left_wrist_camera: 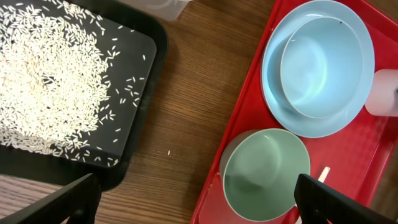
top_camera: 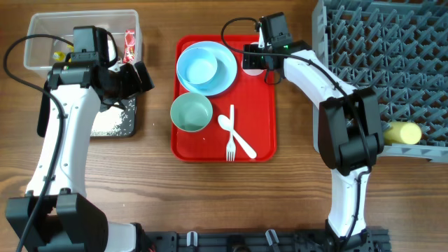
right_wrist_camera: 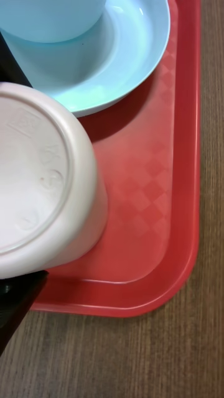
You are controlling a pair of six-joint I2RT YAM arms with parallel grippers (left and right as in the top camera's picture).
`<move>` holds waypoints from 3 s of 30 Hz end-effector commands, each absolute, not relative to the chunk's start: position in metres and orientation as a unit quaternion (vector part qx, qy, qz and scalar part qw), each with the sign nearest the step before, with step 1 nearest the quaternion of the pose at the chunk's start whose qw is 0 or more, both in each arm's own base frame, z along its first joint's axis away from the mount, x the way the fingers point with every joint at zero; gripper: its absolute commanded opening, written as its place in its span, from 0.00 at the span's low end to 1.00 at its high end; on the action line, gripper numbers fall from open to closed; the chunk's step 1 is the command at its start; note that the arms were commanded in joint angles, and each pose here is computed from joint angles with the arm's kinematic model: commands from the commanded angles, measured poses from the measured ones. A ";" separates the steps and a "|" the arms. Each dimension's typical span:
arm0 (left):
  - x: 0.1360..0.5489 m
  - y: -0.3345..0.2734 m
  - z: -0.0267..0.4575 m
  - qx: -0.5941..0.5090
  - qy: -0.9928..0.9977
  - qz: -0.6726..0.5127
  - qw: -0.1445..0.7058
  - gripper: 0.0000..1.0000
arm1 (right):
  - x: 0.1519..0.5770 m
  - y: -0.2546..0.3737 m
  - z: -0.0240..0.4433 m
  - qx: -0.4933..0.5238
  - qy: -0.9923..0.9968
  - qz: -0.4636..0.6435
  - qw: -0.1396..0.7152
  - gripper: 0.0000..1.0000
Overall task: Sort waste into correct bins and load items into the dishwasher rack
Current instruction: 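Grasp the white cup with the right gripper, then carry the white cup into the dish rack and release it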
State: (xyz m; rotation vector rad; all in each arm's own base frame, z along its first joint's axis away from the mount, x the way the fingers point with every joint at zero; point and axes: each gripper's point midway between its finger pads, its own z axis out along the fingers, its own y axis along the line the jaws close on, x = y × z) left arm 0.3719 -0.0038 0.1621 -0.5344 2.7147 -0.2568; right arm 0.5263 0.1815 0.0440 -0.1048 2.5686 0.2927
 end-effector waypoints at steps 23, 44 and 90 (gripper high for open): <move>0.376 0.000 0.162 -0.191 0.960 -0.084 0.185 1.00 | 0.419 0.123 0.215 -0.011 0.961 0.058 0.269 0.56; 0.380 0.003 0.163 -0.192 0.959 -0.078 0.195 1.00 | 0.253 -0.044 0.257 0.192 0.938 -0.053 0.283 0.54; 0.377 0.003 0.162 -0.192 0.960 -0.077 0.189 1.00 | 0.302 -0.104 0.107 0.318 0.939 -0.019 0.132 0.87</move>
